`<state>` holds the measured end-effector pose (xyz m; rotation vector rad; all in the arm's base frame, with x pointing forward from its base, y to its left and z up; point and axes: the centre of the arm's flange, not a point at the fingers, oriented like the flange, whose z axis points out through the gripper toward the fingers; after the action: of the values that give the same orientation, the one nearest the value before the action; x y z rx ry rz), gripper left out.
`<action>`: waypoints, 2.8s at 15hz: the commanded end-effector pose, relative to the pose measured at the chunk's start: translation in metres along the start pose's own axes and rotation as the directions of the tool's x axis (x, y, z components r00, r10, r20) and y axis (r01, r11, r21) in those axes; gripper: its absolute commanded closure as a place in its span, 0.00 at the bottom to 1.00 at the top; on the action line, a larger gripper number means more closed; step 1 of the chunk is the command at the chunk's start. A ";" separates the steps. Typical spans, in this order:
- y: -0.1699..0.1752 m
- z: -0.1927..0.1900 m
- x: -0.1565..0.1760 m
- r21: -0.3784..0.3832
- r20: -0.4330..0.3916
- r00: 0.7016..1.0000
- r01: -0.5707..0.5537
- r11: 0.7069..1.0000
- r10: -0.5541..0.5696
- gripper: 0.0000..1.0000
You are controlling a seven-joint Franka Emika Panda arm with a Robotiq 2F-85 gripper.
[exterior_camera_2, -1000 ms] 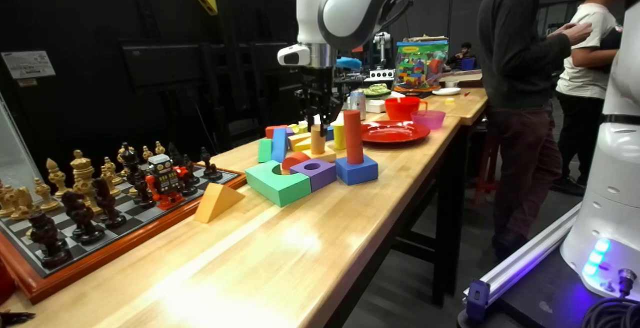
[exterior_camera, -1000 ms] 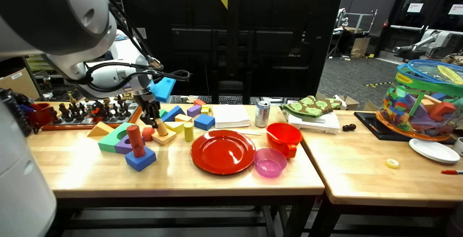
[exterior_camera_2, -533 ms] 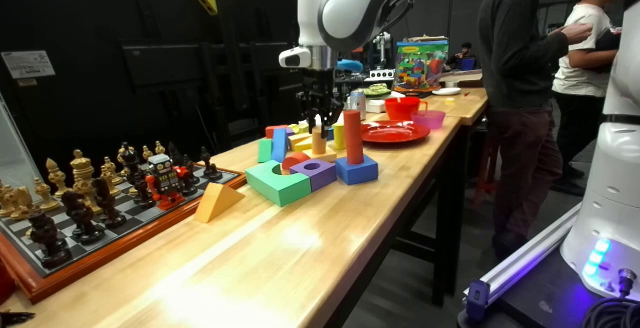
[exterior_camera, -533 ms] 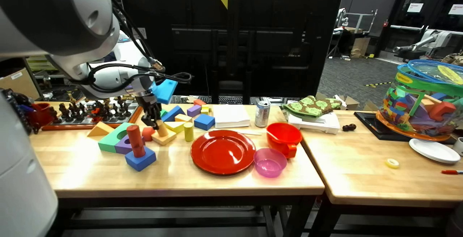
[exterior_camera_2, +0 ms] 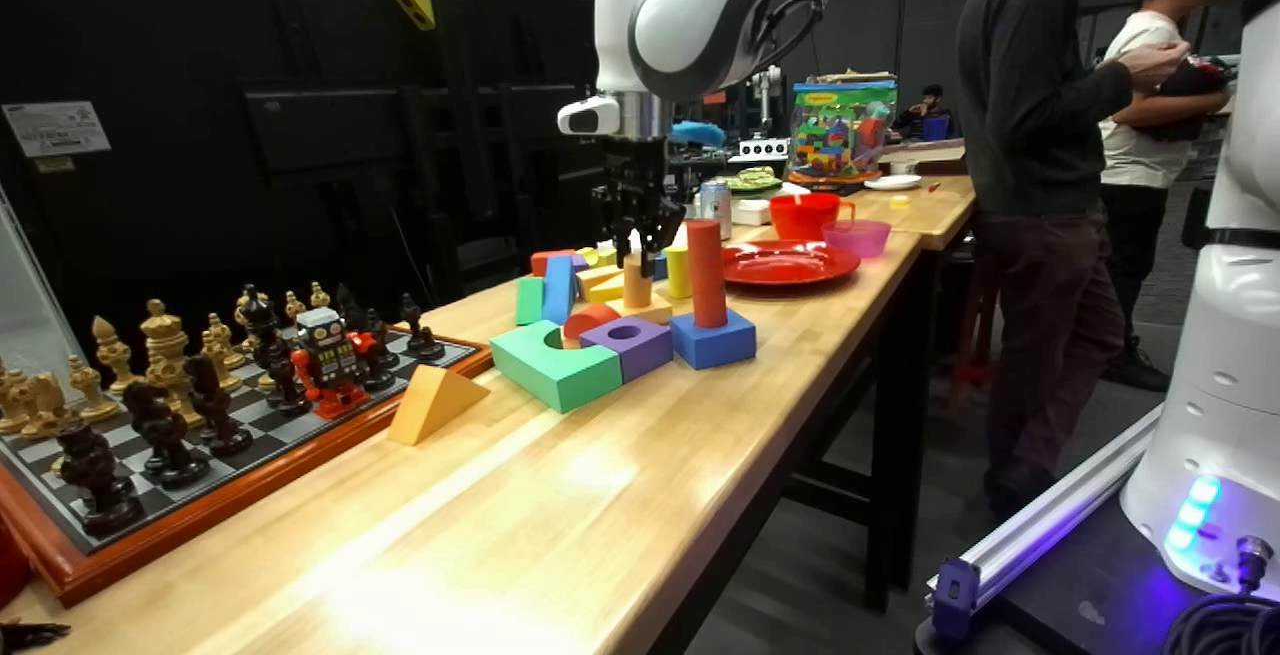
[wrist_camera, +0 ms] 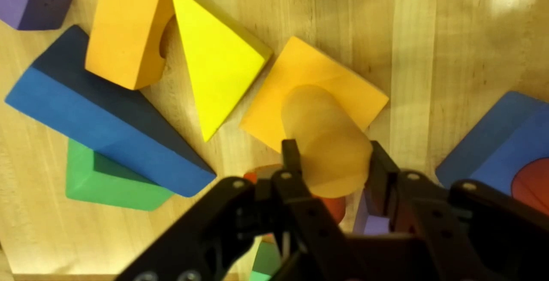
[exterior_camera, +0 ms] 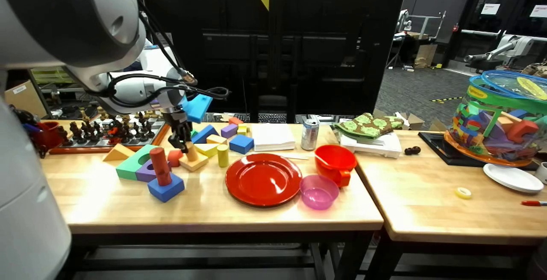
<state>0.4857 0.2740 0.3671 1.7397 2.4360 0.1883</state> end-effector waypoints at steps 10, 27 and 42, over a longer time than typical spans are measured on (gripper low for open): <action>0.028 0.001 -0.008 0.099 -0.028 1.000 0.004 0.995 -0.001 0.85; 0.042 0.001 -0.013 0.183 -0.038 0.999 -0.010 0.983 0.018 0.15; -0.001 -0.049 -0.001 0.095 0.032 0.996 -0.085 0.992 0.082 0.00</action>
<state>0.5065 0.2832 0.4002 1.8641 2.4602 0.0431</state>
